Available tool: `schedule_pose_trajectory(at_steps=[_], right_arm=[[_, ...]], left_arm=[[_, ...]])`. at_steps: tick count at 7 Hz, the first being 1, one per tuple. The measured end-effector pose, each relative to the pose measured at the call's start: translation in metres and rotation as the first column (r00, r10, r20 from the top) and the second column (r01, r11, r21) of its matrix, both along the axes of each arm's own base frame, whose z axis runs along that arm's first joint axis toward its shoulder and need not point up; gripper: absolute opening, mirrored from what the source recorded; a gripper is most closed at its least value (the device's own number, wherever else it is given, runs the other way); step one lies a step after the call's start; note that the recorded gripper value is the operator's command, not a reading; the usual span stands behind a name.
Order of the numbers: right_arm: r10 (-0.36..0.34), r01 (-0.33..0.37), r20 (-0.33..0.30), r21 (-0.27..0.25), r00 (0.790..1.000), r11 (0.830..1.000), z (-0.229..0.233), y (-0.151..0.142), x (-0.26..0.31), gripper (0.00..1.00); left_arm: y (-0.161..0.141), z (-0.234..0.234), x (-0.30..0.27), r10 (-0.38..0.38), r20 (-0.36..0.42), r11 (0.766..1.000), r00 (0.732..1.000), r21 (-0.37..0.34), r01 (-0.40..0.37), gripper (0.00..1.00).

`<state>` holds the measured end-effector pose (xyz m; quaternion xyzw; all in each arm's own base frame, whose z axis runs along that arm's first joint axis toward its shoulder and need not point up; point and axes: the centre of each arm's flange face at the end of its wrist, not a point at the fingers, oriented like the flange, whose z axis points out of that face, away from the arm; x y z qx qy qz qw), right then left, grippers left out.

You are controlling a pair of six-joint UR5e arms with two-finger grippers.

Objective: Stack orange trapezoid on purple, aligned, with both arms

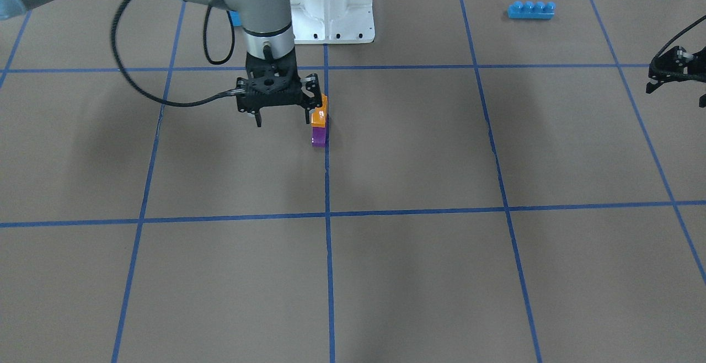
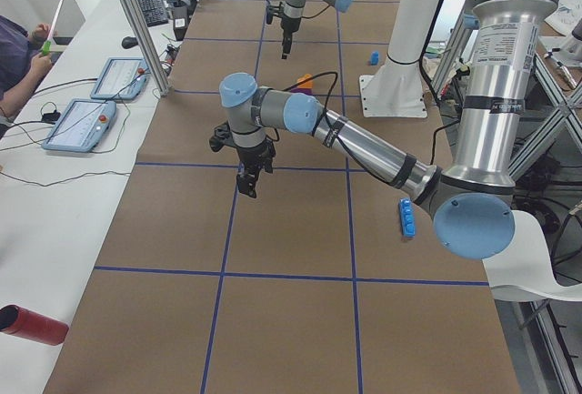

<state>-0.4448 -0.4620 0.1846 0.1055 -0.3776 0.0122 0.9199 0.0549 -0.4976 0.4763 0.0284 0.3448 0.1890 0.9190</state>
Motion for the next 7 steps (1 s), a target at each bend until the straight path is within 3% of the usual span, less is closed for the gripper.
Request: schedule_pose_trajectory(at_steps=[2,4,6,7], right_arm=[[-0.109,0.110,-0.036,0.019,0.993,0.994,0.093,-0.056,0.149,0.99],[-0.225,0.232,-0.106,0.064,0.969,0.970,0.199,-0.081,0.287,0.99],[-0.308,0.316,-0.109,0.068,0.945,0.946,0.300,-0.082,0.399,1.00],[-0.305,0.310,-0.094,0.040,0.948,0.950,0.346,-0.063,0.444,1.00]], left_arm=[[-0.006,0.024,-0.022,-0.042,0.011,0.999,0.999,-0.030,0.042,1.00],[-0.010,0.037,-0.059,-0.079,0.006,0.997,0.997,-0.013,0.079,1.00],[-0.011,0.074,-0.115,-0.055,0.000,0.998,0.999,0.028,0.055,1.00],[-0.009,0.085,-0.137,-0.056,-0.002,0.997,0.998,0.044,0.056,1.00]])
